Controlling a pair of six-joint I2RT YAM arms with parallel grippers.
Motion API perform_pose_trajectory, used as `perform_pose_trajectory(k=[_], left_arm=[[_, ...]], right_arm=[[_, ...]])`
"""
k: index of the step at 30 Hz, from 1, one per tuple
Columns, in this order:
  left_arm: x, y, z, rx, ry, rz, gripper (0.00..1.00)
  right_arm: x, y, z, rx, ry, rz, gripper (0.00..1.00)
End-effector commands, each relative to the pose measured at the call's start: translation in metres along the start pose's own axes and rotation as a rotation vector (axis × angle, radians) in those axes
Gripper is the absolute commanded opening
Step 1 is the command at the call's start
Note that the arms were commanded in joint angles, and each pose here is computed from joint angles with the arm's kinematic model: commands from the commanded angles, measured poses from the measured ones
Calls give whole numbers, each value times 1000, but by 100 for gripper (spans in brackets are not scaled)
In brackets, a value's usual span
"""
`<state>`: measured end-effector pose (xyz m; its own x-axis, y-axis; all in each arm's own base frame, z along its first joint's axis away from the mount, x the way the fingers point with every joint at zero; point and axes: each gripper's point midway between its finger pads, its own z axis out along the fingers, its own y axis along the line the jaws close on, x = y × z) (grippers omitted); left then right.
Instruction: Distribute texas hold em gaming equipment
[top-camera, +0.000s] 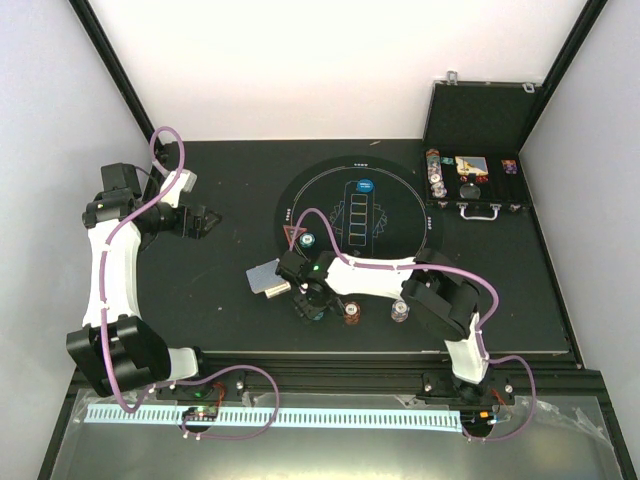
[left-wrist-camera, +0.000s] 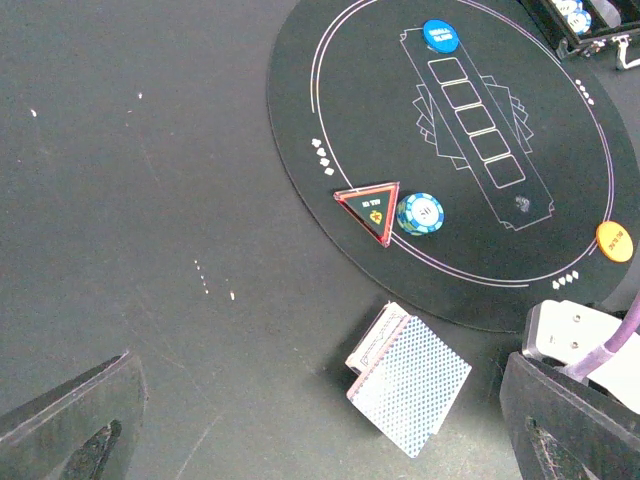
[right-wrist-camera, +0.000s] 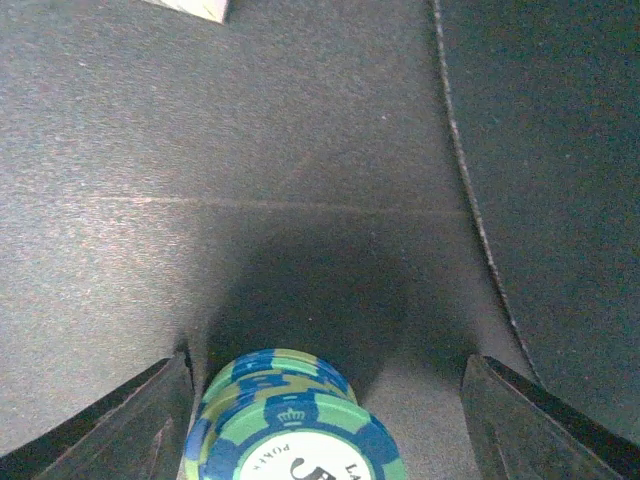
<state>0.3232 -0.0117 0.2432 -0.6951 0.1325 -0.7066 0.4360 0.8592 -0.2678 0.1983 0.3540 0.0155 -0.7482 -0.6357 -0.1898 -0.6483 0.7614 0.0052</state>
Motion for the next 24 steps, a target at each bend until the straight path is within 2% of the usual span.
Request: perform_pose_trajectory(k=[1, 7, 24], left_arm=[[-14, -5, -14, -11, -40, 37, 99], [-13, -5, -14, -13, -36, 37, 99], [-10, -6, -13, -7, -30, 37, 99]], right_arm=[[-2, 4, 2, -13, -13, 3, 74], [-3, 4, -1, -15, -17, 4, 63], [-3, 4, -12, -16, -23, -4, 64]])
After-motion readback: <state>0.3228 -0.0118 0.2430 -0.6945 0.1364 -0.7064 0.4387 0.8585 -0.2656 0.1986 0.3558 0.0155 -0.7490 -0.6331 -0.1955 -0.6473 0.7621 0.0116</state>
